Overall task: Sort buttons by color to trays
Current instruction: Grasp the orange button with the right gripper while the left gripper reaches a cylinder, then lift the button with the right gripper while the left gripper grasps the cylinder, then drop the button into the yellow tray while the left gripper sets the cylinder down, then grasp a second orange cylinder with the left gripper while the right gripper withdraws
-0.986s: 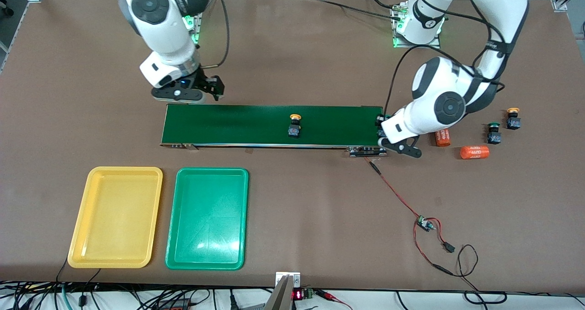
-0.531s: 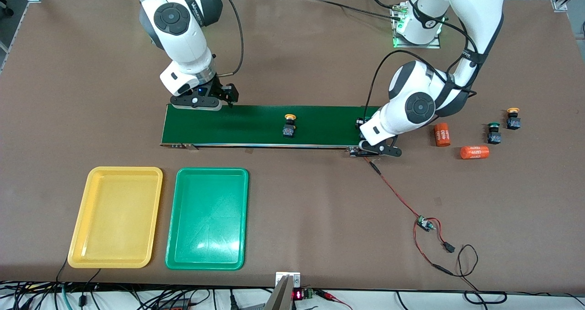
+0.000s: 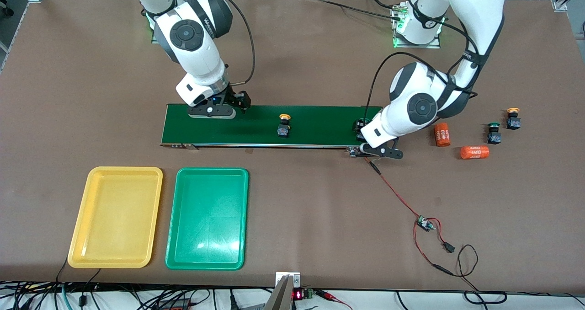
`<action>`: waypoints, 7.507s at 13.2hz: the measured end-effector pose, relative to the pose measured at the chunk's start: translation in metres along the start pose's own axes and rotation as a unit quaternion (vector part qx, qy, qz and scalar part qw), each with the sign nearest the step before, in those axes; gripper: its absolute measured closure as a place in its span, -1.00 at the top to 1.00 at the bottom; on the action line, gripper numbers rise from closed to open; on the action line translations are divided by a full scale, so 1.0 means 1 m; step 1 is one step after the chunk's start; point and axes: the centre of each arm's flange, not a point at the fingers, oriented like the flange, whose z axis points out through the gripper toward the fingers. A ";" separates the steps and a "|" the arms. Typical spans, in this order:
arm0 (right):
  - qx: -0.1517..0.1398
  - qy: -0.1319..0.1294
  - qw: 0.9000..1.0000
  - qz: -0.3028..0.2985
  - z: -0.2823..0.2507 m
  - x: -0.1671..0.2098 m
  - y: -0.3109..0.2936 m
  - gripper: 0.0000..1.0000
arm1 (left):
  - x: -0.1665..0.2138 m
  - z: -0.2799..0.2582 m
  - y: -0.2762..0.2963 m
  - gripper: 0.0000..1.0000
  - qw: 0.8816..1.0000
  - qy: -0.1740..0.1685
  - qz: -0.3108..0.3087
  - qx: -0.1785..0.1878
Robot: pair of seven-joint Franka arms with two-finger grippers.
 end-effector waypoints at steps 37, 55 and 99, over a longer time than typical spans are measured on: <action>-0.013 -0.005 1.000 0.001 0.113 0.024 -0.049 -0.18 | -0.045 0.049 -0.295 0.00 0.996 -0.077 -0.037 0.004; -0.084 -0.055 0.981 -0.169 -0.075 0.155 0.288 -0.18 | -0.034 -0.007 -0.027 0.00 0.814 -0.034 0.579 0.042; 0.042 -0.113 0.992 0.029 -0.003 0.221 0.336 1.00 | -0.021 0.029 -0.393 1.00 0.770 -0.046 0.635 0.046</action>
